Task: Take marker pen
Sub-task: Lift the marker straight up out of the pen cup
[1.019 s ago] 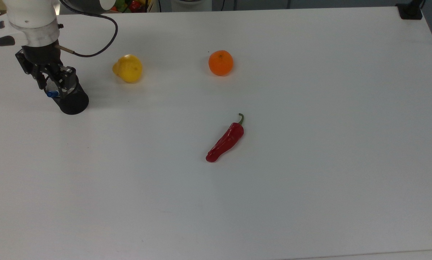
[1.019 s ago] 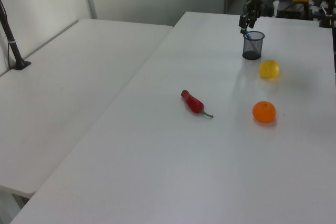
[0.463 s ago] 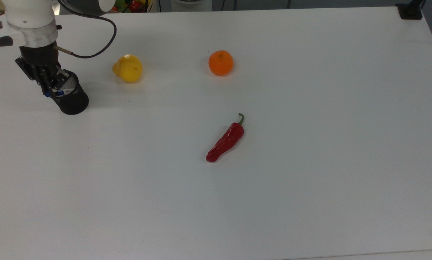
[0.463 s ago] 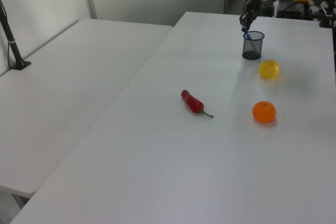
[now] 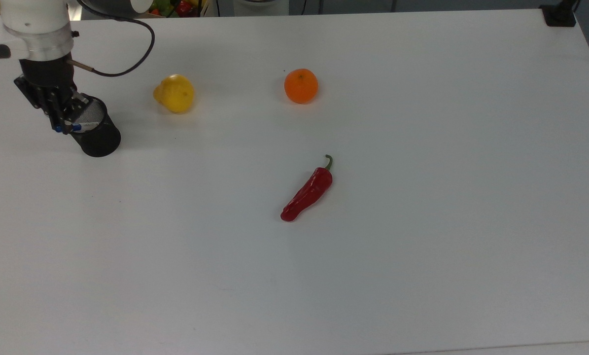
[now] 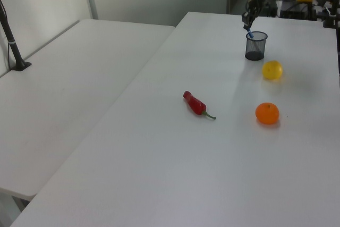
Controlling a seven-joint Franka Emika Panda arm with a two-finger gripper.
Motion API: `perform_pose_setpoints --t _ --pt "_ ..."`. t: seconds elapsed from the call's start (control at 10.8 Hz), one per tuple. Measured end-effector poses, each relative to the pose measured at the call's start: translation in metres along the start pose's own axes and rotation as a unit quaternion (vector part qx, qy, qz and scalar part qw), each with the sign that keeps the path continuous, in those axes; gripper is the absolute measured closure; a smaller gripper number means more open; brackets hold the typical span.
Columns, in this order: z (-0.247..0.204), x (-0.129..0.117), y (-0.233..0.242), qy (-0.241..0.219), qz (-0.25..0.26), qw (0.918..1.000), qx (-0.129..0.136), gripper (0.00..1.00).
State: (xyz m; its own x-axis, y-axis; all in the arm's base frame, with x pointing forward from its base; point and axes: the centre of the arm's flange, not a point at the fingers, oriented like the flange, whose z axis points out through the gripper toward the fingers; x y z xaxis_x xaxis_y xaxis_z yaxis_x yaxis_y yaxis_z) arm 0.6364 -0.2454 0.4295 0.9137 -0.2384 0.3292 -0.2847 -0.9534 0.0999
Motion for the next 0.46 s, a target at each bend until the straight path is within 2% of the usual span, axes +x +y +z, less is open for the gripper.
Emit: perform_pose_setpoints --t 0.19,0.46 --pt "-0.033 0.019 0.009 0.037 0.012 0.9992 0.011 0.82" --pt "-0.072 0.030 0.015 0.072 0.027 0.9967 0.027 0.82"
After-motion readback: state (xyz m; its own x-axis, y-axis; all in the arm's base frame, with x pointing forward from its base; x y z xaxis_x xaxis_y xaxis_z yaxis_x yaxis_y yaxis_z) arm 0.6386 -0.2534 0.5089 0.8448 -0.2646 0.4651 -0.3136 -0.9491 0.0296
